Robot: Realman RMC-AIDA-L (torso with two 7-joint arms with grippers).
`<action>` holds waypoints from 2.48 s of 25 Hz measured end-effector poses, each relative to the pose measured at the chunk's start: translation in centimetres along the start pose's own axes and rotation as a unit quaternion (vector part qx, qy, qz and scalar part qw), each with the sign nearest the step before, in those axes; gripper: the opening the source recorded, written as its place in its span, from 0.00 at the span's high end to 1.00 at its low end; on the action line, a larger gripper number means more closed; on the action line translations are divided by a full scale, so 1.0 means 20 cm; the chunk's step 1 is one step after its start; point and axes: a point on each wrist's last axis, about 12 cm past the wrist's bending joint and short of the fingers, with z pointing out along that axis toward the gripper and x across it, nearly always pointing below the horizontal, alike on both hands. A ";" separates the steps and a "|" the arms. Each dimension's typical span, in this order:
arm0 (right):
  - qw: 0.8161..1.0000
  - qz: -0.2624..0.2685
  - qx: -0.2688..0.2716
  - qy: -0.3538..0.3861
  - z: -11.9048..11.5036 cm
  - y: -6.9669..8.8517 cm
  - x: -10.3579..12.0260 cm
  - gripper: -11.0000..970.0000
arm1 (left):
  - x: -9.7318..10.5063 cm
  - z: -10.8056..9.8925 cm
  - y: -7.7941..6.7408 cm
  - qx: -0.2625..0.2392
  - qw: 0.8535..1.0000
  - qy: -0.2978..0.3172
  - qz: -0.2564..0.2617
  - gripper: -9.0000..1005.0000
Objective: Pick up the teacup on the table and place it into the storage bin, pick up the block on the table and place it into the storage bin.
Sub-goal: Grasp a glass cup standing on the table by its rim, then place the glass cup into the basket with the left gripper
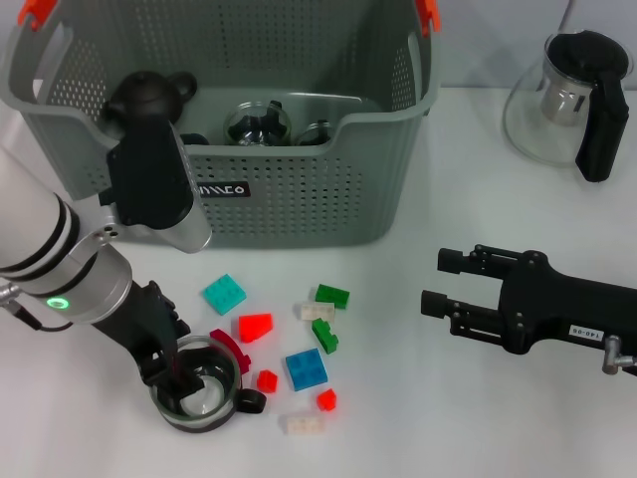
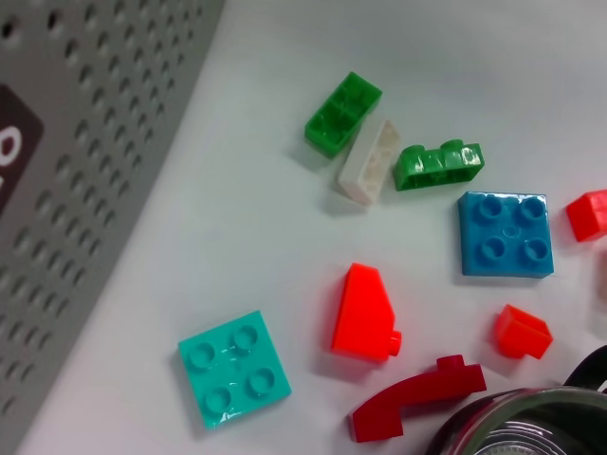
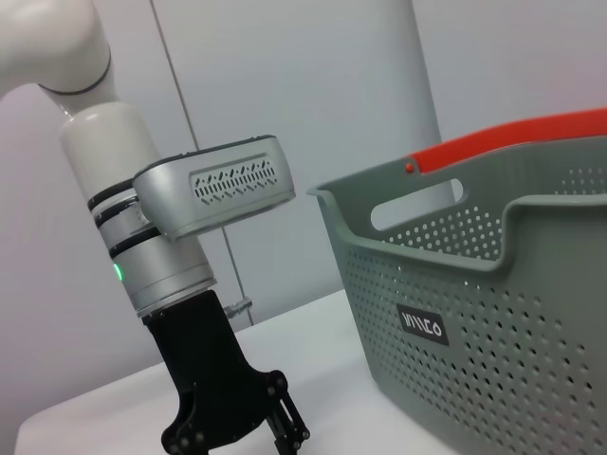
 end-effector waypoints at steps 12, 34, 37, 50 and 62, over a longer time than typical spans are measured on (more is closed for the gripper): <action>1.000 0.000 0.000 0.001 0.00 0.00 0.00 0.30 | -0.01 -0.01 0.00 -0.004 1.000 0.005 -0.005 0.49; 1.000 0.000 -0.001 0.001 0.00 0.00 0.00 0.30 | 0.06 -0.15 0.08 0.034 0.995 -0.094 -0.028 0.95; 1.000 0.000 -0.001 0.001 0.00 0.00 0.00 0.30 | 0.14 -0.20 0.14 0.070 0.983 -0.161 -0.045 0.94; 1.000 -0.002 -0.005 0.011 0.00 0.00 0.01 0.30 | 0.34 -0.48 0.27 0.184 0.850 -0.490 -0.055 0.91; 1.000 -0.003 -0.008 0.006 0.01 0.01 0.00 0.30 | -0.05 -0.72 0.56 0.050 0.824 -0.536 -0.177 0.88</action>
